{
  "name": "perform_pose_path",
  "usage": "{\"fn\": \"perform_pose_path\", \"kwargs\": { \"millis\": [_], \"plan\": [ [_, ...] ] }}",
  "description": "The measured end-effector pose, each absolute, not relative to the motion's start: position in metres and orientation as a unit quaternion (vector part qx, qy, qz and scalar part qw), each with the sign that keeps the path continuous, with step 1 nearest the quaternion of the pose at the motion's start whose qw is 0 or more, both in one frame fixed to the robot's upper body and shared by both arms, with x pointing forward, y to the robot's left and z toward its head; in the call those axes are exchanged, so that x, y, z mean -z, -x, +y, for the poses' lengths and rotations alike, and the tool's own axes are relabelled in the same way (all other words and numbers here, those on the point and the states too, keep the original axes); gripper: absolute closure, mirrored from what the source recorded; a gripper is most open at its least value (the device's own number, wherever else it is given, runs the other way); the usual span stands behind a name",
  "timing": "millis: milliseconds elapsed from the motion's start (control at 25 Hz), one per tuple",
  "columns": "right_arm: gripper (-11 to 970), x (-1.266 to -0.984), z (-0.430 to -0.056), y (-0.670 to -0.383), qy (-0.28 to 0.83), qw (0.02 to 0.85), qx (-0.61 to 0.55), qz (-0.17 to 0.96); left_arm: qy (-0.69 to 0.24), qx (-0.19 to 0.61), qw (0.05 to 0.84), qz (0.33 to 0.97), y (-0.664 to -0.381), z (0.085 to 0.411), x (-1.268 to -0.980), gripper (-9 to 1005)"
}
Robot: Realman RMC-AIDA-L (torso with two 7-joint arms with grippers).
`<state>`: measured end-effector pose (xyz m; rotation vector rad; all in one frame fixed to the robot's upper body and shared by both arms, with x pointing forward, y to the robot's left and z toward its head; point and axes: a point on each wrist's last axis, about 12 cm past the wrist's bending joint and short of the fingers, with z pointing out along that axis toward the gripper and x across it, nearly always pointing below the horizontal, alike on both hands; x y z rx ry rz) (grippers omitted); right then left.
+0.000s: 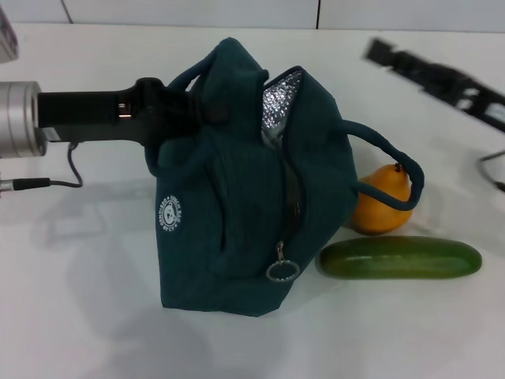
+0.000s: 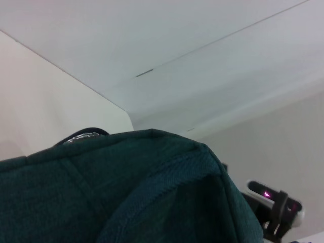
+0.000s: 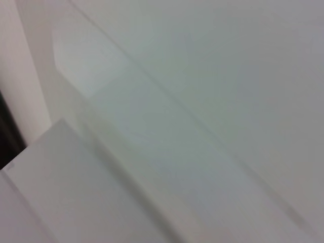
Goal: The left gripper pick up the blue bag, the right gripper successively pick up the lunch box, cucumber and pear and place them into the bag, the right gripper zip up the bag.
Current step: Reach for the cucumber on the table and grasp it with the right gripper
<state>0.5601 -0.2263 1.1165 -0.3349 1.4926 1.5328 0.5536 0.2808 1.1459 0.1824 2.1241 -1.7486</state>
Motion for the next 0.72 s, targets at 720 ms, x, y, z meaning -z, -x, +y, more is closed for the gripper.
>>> {"fn": "perform_pose_path", "kwargs": {
  "millis": [720],
  "plan": [
    [250, -1.122, -0.337, -0.534, 0.273, 0.473, -0.456, 0.702, -0.057, 0.607, 0.188, 0.770, -0.545, 0.300, -1.142, 956]
  ]
}}
